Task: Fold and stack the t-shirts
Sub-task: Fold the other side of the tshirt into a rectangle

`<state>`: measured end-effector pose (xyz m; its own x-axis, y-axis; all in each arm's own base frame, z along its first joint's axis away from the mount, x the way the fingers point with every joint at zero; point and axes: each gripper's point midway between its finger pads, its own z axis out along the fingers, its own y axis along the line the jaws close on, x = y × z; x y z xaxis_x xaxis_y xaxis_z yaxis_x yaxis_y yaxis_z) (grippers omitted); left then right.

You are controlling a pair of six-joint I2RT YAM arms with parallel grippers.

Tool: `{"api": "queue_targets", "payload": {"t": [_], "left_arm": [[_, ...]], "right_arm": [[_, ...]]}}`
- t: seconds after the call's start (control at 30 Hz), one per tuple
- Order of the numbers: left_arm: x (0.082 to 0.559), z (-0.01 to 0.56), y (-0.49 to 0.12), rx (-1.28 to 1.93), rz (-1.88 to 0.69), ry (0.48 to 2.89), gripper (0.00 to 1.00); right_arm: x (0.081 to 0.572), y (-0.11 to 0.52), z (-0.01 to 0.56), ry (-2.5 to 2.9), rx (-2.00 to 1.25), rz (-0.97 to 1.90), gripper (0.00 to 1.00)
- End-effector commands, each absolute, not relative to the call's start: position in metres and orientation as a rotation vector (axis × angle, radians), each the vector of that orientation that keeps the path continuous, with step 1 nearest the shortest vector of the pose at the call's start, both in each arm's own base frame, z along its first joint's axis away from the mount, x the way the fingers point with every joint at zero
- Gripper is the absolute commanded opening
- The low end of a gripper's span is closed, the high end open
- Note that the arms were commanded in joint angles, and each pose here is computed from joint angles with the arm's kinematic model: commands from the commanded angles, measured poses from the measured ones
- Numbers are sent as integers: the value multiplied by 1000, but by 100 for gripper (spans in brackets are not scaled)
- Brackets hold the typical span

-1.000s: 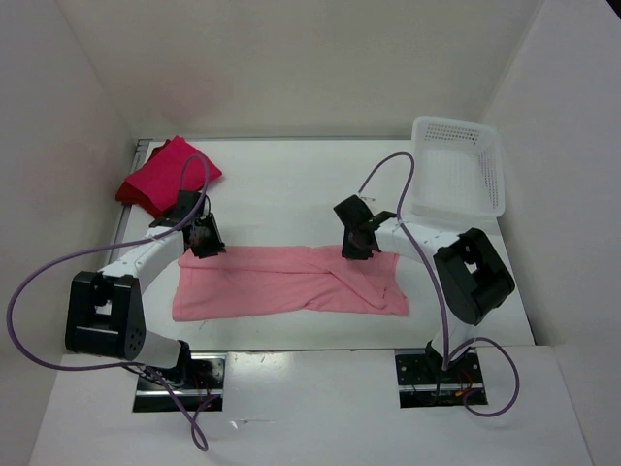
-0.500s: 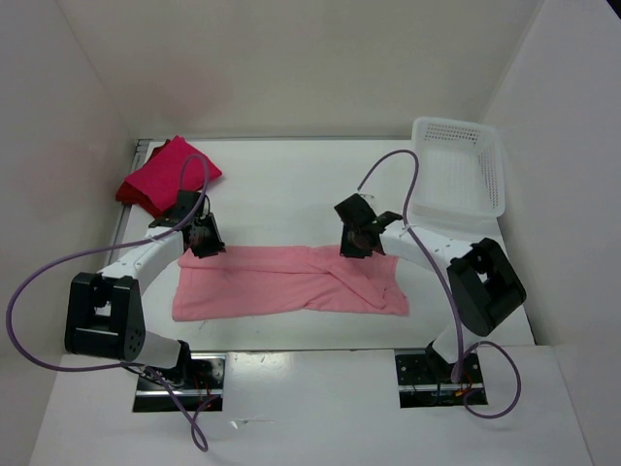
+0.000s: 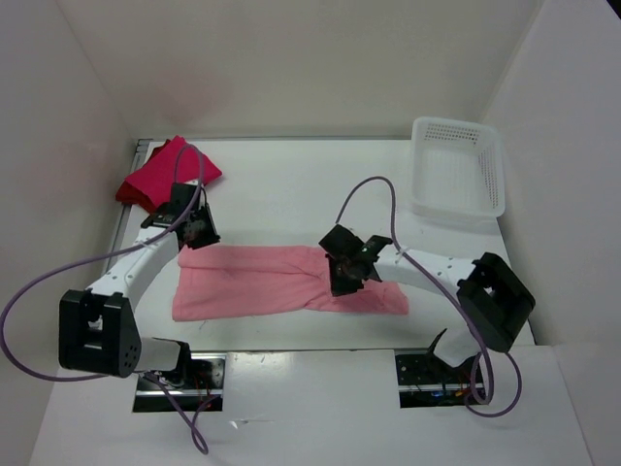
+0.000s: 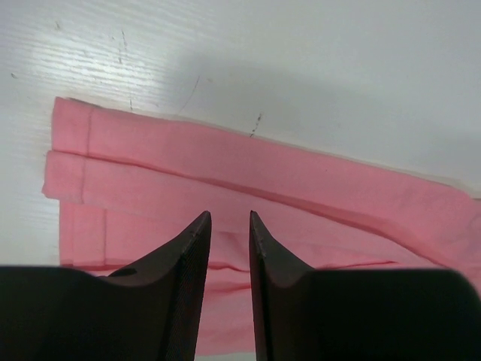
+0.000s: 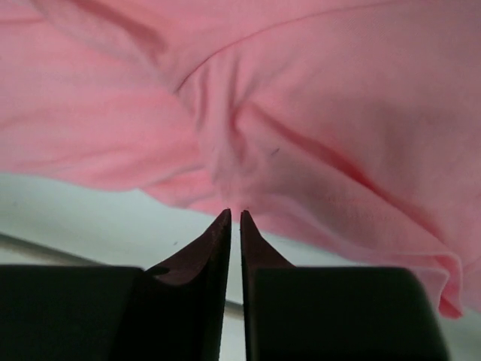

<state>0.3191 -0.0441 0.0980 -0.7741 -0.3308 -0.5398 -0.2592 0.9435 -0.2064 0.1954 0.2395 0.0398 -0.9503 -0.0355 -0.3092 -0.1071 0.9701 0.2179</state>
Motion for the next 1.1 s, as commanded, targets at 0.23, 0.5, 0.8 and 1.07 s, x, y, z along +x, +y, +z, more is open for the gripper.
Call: {"api": "queue_targets", "payload": {"t": [0.23, 0.5, 0.8, 1.07], "left_arm": [[326, 137, -23, -368, -19, 2407, 36], [354, 92, -1, -495, 8, 2496, 23], [360, 68, -5, -539, -77, 2540, 6], [345, 41, -11, -543, -100, 2622, 10]], "right_arm": [[209, 273, 110, 2690, -174, 544, 23], [278, 355, 133, 2509, -288, 701, 0], [322, 413, 112, 2491, -428, 724, 32], [317, 440, 87, 2521, -533, 693, 4]]}}
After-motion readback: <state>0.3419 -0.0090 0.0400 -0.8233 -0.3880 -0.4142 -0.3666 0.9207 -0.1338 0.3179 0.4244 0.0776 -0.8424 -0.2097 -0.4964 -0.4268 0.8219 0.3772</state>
